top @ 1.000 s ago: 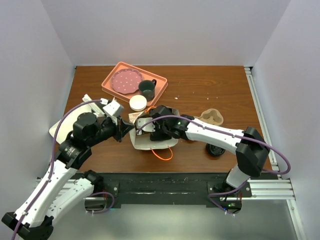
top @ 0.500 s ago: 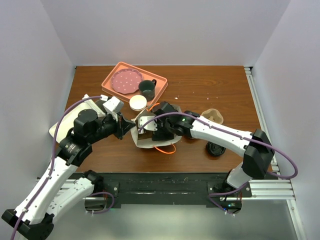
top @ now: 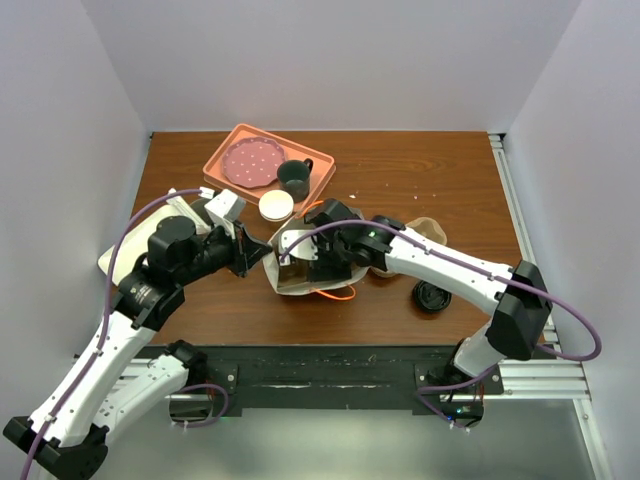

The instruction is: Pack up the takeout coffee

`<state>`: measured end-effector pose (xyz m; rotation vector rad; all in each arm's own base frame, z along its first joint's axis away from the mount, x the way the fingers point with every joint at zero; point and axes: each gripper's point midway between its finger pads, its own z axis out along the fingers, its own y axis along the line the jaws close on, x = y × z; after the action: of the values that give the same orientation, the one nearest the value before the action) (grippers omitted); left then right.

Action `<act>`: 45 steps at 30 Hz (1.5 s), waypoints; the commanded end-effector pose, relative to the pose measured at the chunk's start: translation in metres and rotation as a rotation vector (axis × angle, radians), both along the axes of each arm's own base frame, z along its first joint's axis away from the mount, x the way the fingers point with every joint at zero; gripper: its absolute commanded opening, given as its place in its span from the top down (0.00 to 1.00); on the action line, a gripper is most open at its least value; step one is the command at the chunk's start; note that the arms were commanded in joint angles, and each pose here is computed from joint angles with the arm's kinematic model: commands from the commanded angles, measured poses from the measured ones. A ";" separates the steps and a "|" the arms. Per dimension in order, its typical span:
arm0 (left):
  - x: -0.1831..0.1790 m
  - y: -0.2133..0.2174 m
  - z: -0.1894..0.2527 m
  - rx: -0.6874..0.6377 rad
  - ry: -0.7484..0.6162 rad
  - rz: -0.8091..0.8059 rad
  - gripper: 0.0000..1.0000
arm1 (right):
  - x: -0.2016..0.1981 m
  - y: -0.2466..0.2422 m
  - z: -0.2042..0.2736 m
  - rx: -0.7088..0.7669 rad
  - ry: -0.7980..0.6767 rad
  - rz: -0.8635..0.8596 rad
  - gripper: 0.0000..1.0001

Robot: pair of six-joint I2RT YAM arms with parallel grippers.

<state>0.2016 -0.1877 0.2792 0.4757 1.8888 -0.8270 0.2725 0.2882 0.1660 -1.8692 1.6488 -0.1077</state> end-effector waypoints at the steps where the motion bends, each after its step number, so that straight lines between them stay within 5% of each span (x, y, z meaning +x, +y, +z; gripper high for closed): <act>1: -0.003 -0.004 0.025 -0.061 -0.018 -0.006 1.00 | 0.004 0.001 0.037 0.076 -0.041 -0.016 0.01; 20: 0.009 -0.004 0.026 -0.085 0.049 0.068 0.99 | -0.001 -0.005 0.068 0.162 -0.033 -0.037 0.01; 37: 0.034 0.001 0.031 -0.024 0.059 0.151 0.94 | -0.013 0.009 0.107 0.279 0.031 0.005 0.39; 45: 0.046 -0.002 0.033 -0.026 0.083 0.184 0.87 | -0.023 0.011 0.119 0.287 0.072 0.051 0.43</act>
<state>0.2403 -0.1878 0.2847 0.2807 2.0329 -0.7474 0.2573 0.2977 0.2622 -1.7214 1.6021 0.1470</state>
